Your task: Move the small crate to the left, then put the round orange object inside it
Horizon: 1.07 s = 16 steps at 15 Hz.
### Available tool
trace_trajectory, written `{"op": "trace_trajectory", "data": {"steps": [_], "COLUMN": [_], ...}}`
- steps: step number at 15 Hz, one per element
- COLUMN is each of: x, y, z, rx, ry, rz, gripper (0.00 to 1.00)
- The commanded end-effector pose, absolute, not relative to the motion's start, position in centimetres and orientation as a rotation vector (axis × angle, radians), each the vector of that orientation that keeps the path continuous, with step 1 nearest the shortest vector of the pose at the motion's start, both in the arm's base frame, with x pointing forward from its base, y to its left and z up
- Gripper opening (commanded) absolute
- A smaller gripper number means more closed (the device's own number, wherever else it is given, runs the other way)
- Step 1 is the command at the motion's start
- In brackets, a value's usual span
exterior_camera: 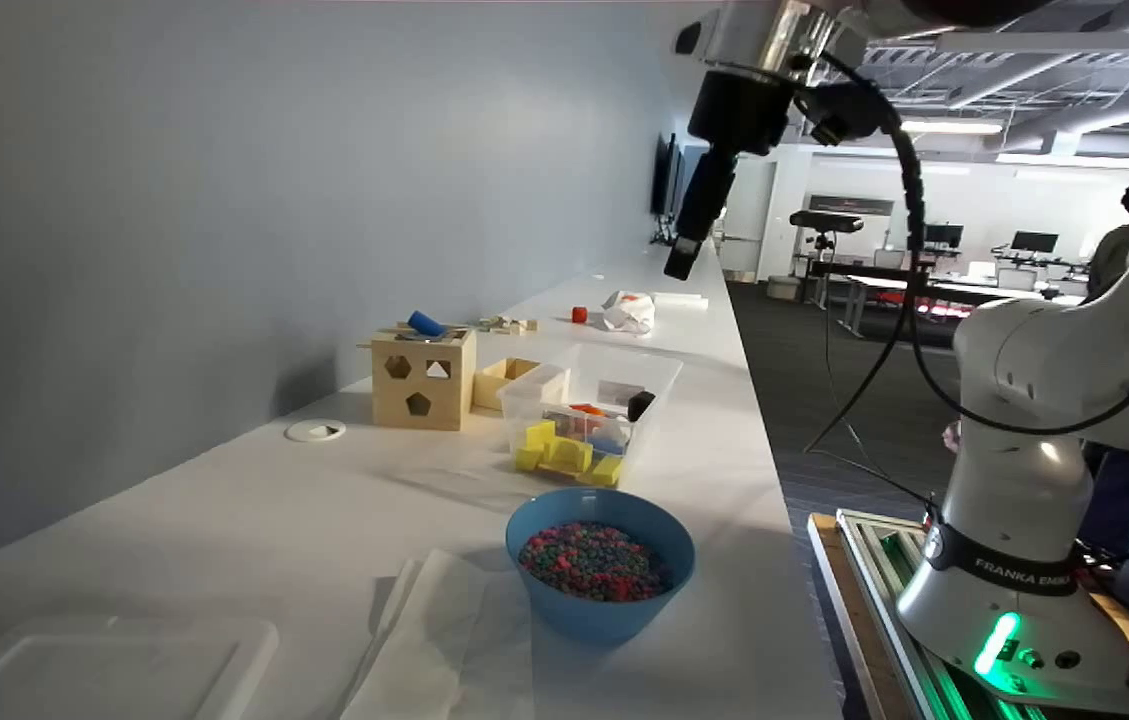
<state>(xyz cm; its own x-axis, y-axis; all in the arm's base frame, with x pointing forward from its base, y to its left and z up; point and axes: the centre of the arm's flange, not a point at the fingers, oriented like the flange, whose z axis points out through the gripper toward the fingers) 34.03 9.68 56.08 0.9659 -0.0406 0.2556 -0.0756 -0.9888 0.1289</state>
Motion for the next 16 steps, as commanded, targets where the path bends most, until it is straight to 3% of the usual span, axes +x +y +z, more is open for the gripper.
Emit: {"op": "trace_trajectory", "data": {"steps": [1, 5, 6, 11, 16], "x": [33.9, 33.5, 33.9, 33.4, 34.1], "y": [0.9, -7.8, -4.9, -7.6, -17.8], "z": [53.5, 51.7, 52.4, 51.7, 50.6], "rx": [2.964, 2.929, 2.956, 2.947, 2.997], "ry": [-0.305, -0.585, -0.501, -0.588, -0.411], "rz": [0.377, 0.221, 0.266, 0.231, 0.171], "gripper": [1.0, 1.0, 1.0, 1.0, 1.0]}}
